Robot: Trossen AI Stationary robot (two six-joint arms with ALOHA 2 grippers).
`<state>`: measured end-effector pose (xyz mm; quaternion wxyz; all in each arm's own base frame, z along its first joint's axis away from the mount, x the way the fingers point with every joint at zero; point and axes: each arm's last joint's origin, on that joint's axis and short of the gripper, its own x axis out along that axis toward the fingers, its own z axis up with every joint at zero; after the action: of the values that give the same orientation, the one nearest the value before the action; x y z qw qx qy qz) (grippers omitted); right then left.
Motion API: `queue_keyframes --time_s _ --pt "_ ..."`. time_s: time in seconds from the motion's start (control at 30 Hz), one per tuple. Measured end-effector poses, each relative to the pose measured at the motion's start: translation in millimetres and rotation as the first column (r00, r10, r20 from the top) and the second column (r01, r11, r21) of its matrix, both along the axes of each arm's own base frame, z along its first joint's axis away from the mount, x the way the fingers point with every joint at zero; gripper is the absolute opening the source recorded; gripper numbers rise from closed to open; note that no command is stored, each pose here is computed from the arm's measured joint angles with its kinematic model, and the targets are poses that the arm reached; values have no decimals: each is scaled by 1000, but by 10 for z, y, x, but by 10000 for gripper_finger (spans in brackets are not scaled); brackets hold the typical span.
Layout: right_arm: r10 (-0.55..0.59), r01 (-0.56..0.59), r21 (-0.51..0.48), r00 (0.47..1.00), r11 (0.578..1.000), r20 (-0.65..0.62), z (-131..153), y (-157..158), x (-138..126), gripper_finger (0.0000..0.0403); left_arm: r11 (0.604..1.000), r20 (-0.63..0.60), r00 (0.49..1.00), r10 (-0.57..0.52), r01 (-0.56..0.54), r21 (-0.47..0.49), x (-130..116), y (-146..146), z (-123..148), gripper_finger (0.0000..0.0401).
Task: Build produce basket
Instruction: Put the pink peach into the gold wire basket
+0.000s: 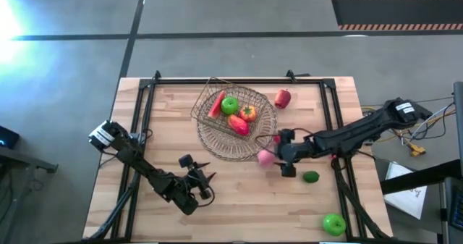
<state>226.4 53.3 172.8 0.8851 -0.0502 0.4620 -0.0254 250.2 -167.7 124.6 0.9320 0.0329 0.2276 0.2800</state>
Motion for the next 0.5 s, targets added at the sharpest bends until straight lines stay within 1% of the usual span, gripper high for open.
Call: queue_keyframes --time_s 0.1,0.2,0.27,0.37,0.5 --pt "76 -75 -40 997 996 27 -41 30 102 327 1000 4 1000 7 -7 -4 15 15 3 199" --pt "129 -127 -70 991 989 23 -113 56 199 327 1000 2 1000 13 -13 -11 35 38 3 199" --pt "144 -143 -68 989 987 15 -151 61 271 327 1000 -4 1000 13 -13 -26 52 56 0 199" --pt "134 -135 -53 991 989 -11 -229 56 360 327 999 -3 1000 9 -9 -49 85 74 5 199" --pt "149 -150 -33 988 988 -36 -283 44 428 327 999 -16 1000 -23 22 -47 148 75 42 199"
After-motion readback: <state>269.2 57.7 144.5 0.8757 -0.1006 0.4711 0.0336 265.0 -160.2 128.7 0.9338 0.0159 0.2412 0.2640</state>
